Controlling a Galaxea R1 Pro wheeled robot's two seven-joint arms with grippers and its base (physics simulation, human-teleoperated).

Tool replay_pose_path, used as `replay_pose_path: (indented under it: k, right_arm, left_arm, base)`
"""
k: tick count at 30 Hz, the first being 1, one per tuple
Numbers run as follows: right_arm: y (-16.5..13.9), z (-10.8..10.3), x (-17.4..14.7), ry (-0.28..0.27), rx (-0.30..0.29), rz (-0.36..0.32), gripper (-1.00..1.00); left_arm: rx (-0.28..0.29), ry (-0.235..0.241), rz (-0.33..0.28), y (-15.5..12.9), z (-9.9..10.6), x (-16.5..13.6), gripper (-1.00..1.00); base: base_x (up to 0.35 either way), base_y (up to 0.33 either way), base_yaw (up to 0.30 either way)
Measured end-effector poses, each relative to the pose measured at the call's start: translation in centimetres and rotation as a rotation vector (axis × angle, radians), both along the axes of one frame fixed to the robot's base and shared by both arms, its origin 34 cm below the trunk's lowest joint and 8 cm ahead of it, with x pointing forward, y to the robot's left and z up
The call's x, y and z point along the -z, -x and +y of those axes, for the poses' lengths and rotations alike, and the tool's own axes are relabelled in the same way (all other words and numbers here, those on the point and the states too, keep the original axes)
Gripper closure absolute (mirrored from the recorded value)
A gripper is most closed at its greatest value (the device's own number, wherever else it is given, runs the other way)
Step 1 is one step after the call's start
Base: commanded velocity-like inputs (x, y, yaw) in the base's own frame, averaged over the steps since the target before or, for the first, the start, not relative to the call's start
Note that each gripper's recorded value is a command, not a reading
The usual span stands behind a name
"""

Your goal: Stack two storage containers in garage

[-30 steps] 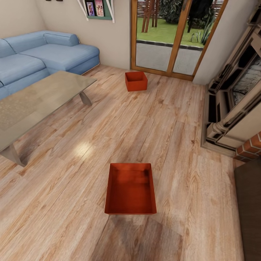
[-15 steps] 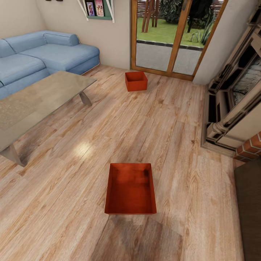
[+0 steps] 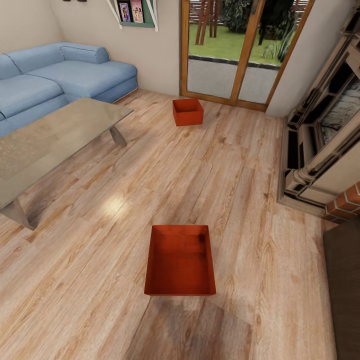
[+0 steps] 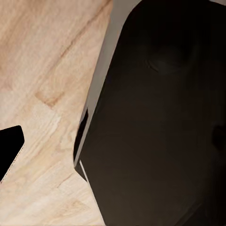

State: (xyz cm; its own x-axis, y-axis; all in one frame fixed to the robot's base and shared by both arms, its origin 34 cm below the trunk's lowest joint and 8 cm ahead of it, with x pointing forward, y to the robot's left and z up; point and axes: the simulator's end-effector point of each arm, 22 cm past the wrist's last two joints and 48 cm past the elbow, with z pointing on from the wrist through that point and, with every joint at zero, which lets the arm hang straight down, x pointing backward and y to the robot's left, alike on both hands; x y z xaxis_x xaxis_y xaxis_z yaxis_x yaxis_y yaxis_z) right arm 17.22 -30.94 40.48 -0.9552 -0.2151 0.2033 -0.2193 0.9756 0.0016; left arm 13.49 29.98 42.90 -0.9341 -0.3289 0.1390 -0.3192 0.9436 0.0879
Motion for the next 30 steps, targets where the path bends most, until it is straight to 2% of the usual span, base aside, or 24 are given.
replay_pose_path:
  k: [2,5,6,8,10,11,12,13,14,16,18,19,21,22,23,24,25,27,28,29,30]
  right_arm:
    - [-1.9,0.0,0.4,0.003,0.001,-0.02,-1.0]
    - [-7.3,-0.2,1.3,0.019,0.001,-0.086,-1.0]
    - [-8.2,-0.3,1.4,0.023,0.001,-0.098,-1.0]
    - [-11.0,-0.4,1.6,0.034,0.002,-0.136,-1.0]
    - [-14.8,-0.6,1.8,0.052,0.004,-0.188,-1.0]
    - [-15.8,-0.6,1.9,0.057,0.004,-0.201,-1.0]
    - [-18.3,-0.6,1.9,0.068,0.004,-0.235,-1.0]
    - [-19.2,-0.6,1.8,0.071,0.006,-0.248,-1.0]
    - [-22.9,0.0,1.6,0.072,0.007,-0.297,-1.0]
    - [-26.8,0.9,1.2,0.061,0.011,-0.351,-1.0]
    - [-33.0,2.4,0.1,0.043,0.016,-0.429,-1.0]
    - [-34.0,2.4,-0.1,0.043,0.022,-0.44,-1.0]
    - [-37.0,2.5,-0.9,0.042,0.05,-0.476,-1.0]
    - [-41.3,3.9,-2.1,0.019,0.115,-0.53,-1.0]
    - [-47.1,4.4,-4.3,0.007,0.123,-0.61,-1.0]
    - [-47.6,4.8,-4.5,0.002,0.134,-0.616,-1.0]
    - [-48.3,5.0,-4.7,-0.002,0.139,-0.626,-1.0]
    - [-50.6,5.8,-5.8,-0.019,0.166,-0.662,-1.0]
    - [-51.1,5.9,-6.0,-0.022,0.176,-0.669,-1.0]
    - [-52.1,6.1,-6.5,-0.034,0.231,-0.688,-1.0]
    - [-52.3,6.1,-6.6,-0.037,0.251,-0.693,-1.0]
  left_arm:
    - [0.003,0.007,0.003,-0.9,0.2,0.0,-1.0]
    - [0.008,0.021,0.002,-2.9,0.5,0.1,-1.0]
    - [0.009,0.022,-0.001,-3.3,0.6,0.1,-1.0]
    - [0.01,0.024,-0.019,-4.9,0.6,0.4,-1.0]
    - [0.01,0.026,-0.054,-7.8,0.5,0.9,-1.0]
    - [0.01,0.027,-0.064,-8.6,0.5,1.0,-1.0]
    - [0.01,0.028,-0.091,-10.6,0.5,1.3,-1.0]
    - [0.01,0.028,-0.101,-11.4,0.5,1.4,-1.0]
    - [0.011,0.029,-0.146,-14.8,0.5,1.8,-1.0]
    - [0.01,0.031,-0.207,-19.5,0.4,2.0,-1.0]
    - [0.003,0.049,-0.31,-28.7,-0.5,1.7,-1.0]
    - [0.001,0.055,-0.314,-29.4,-0.8,1.7,-1.0]
    - [-0.003,0.074,-0.349,-32.9,-1.8,1.2,-1.0]
    - [-0.017,0.135,-0.389,-36.9,-6.0,0.6,-1.0]
    - [-0.016,0.17,-0.493,-44.9,-8.4,-1.6,-1.0]
    - [-0.014,0.186,-0.521,-47.1,-9.6,-2.4,-1.0]
    - [-0.012,0.194,-0.526,-47.5,-10.2,-2.6,-1.0]
    - [-0.005,0.217,-0.568,-50.6,-11.9,-4.0,-1.0]
    - [-0.003,0.221,-0.575,-51.1,-12.3,-4.2,-1.0]
    - [0.001,0.229,-0.595,-52.3,-13.0,-4.8,-1.0]
    - [0.002,0.23,-0.599,-52.5,-13.1,-4.9,-1.0]
  base:
    - [0.0,0.0,0.0]
    - [0.0,0.0,0.0]
    - [0.0,0.0,0.0]
    - [0.0,0.0,0.0]
    - [0.0,0.0,0.0]
    - [0.0,0.0,0.0]
    - [0.0,0.0,0.0]
    - [0.0,0.0,0.0]
    - [0.0,0.0,0.0]
    - [0.0,0.0,0.0]
    - [0.0,0.0,0.0]
    - [0.0,0.0,0.0]
    - [0.0,0.0,0.0]
    - [0.0,0.0,0.0]
    - [0.0,0.0,0.0]
    - [0.0,0.0,0.0]
    - [0.0,0.0,0.0]
    - [0.0,0.0,0.0]
    - [0.0,0.0,0.0]
    - [0.0,0.0,0.0]
    - [0.0,0.0,0.0]
